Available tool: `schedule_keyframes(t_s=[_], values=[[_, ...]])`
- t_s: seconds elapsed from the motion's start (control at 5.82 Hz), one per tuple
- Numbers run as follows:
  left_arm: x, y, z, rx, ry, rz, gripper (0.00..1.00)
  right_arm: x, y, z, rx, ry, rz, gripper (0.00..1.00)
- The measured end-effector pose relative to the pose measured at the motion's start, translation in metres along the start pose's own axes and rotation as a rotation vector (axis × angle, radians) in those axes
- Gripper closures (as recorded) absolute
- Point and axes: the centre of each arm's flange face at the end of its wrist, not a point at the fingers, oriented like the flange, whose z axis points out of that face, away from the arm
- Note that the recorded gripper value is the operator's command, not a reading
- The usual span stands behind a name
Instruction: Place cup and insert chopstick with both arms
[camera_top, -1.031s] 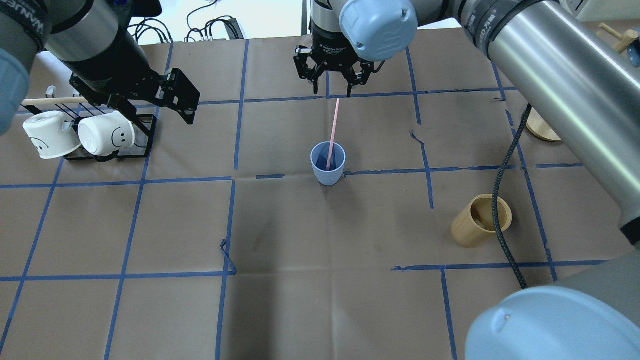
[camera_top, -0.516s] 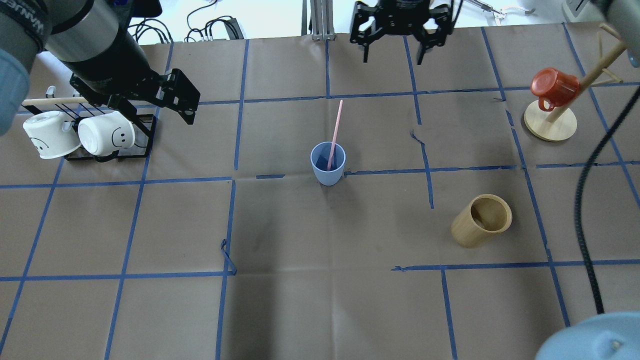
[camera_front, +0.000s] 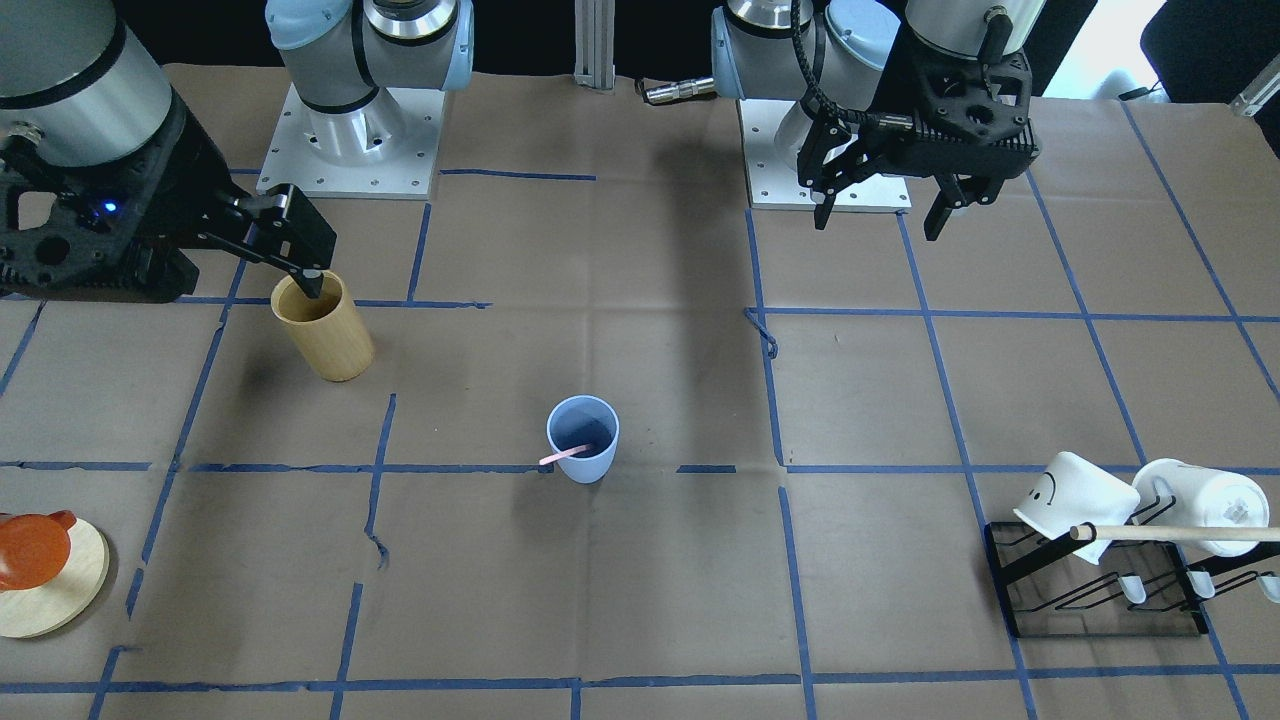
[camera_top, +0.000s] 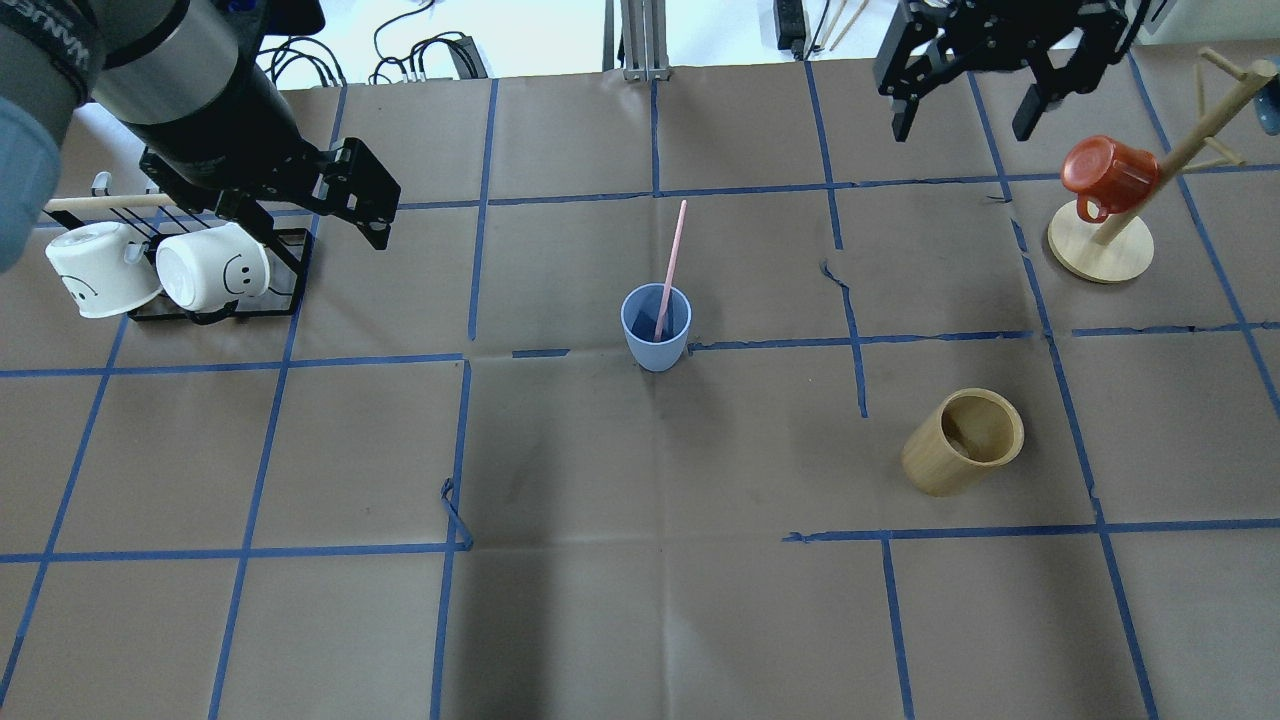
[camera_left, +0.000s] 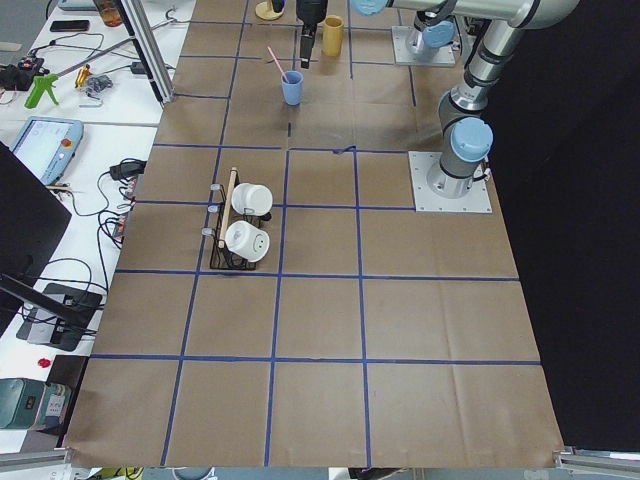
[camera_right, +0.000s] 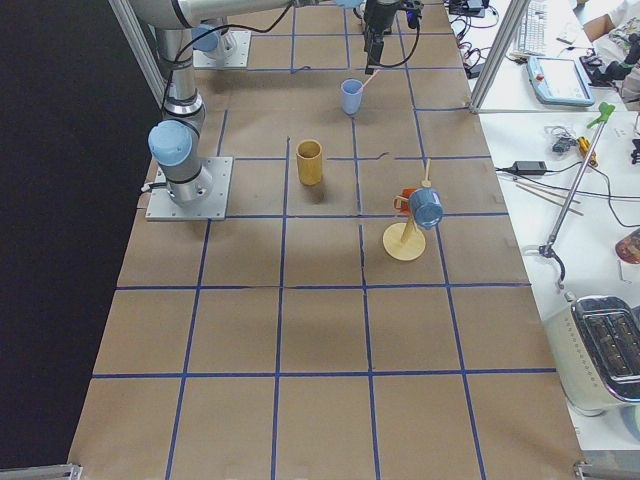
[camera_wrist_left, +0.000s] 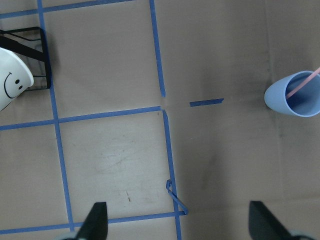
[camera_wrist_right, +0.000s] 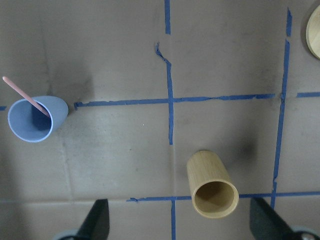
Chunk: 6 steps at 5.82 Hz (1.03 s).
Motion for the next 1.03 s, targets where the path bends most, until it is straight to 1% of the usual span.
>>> schedule_keyframes(t_s=[0.17,0.34,0.52,0.69,1.03], values=[[0.0,0.0,0.0,0.0,0.0,0.0,0.01,-0.003,0.023,0.015,0.014,0.006,0.038,0.0],[0.0,0.001,0.0,-0.001,0.0,0.0,0.01,-0.011,0.035,0.026,0.042,0.008,0.045,0.0],[0.0,0.001,-0.001,-0.003,0.0,0.0,0.01,-0.02,0.039,0.03,0.068,0.008,0.046,0.0],[-0.001,0.001,-0.001,-0.003,0.0,0.0,0.01,-0.025,0.038,0.033,0.076,0.006,0.048,0.0],[-0.001,0.002,-0.001,-0.002,0.0,-0.001,0.01,-0.025,0.035,0.034,0.094,0.024,0.043,0.0]])
